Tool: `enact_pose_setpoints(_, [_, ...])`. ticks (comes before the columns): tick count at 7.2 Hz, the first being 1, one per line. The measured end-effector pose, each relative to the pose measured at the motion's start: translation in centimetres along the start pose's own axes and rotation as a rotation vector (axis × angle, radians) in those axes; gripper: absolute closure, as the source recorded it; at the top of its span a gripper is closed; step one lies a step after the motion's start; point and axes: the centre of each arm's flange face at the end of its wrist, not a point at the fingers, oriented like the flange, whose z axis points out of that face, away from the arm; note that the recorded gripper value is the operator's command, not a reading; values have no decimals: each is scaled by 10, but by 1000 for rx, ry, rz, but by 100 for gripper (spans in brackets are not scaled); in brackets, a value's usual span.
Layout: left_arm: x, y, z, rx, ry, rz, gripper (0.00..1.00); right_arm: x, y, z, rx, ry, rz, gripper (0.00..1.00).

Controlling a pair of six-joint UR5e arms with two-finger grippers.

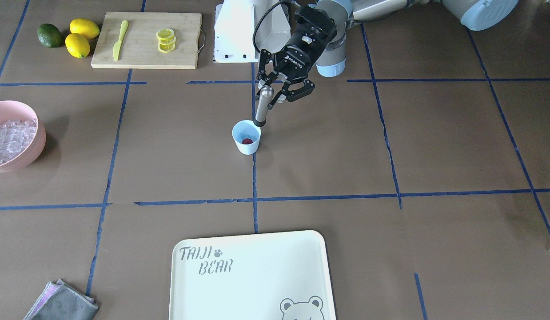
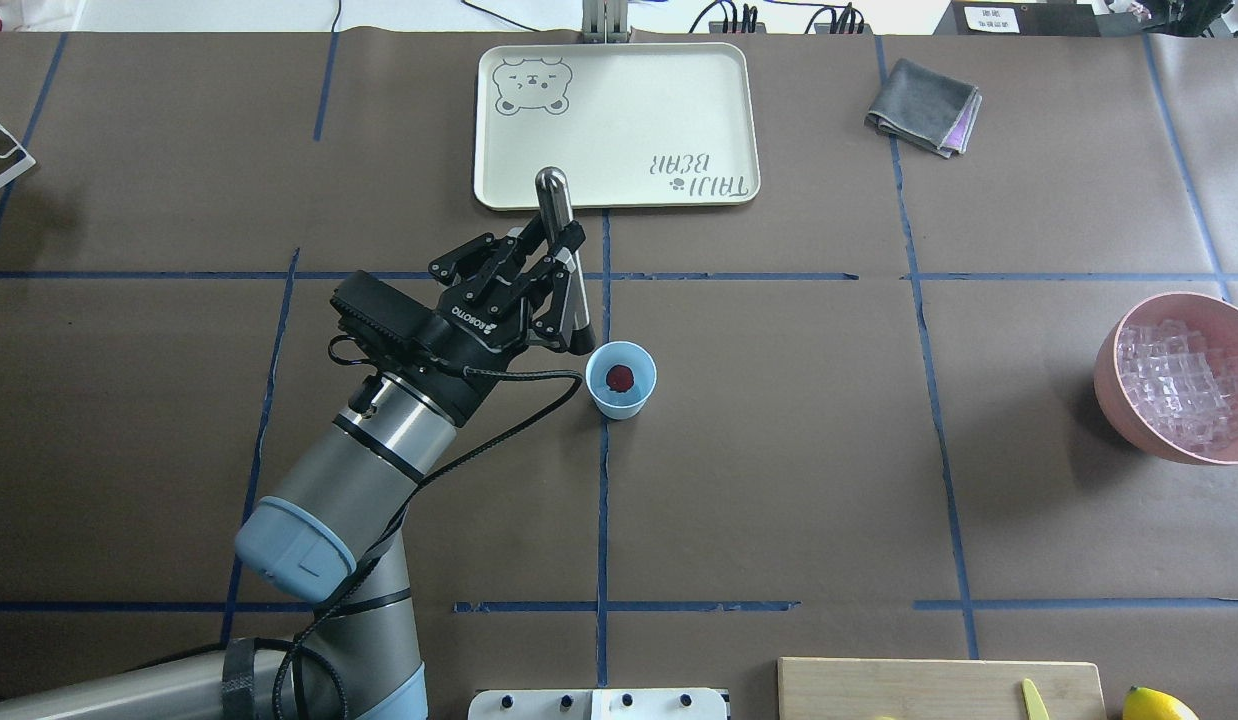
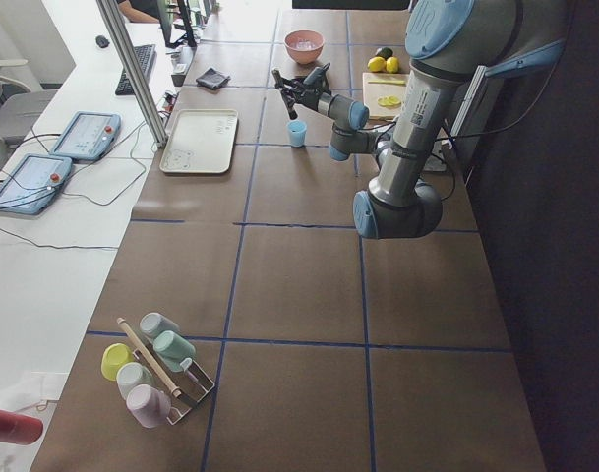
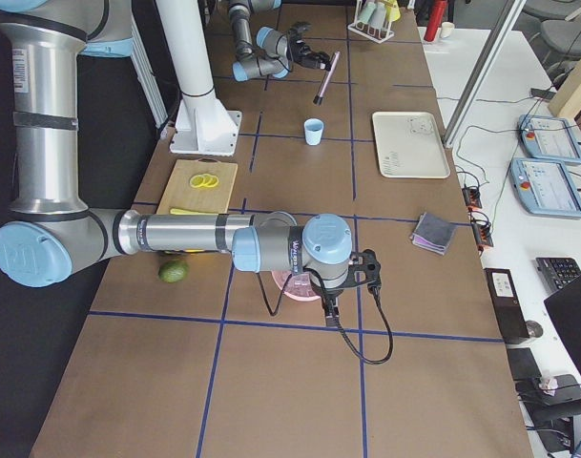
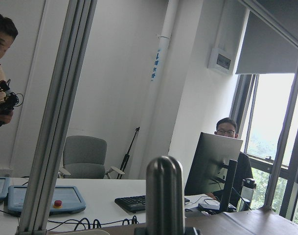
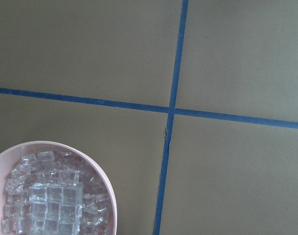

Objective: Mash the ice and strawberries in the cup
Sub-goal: 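Push the metal rod down into the cup with the left gripper to mash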

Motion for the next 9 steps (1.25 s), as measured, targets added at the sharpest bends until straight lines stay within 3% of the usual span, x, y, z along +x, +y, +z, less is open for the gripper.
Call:
enact_pose_setpoints(3, [23, 26, 16, -25, -8, 8, 100, 0, 0, 1, -1, -1, 4, 1])
enact_pose_setpoints(9, [34, 60, 15, -57, -38, 23, 100, 0, 0, 1, -2, -2, 6, 1])
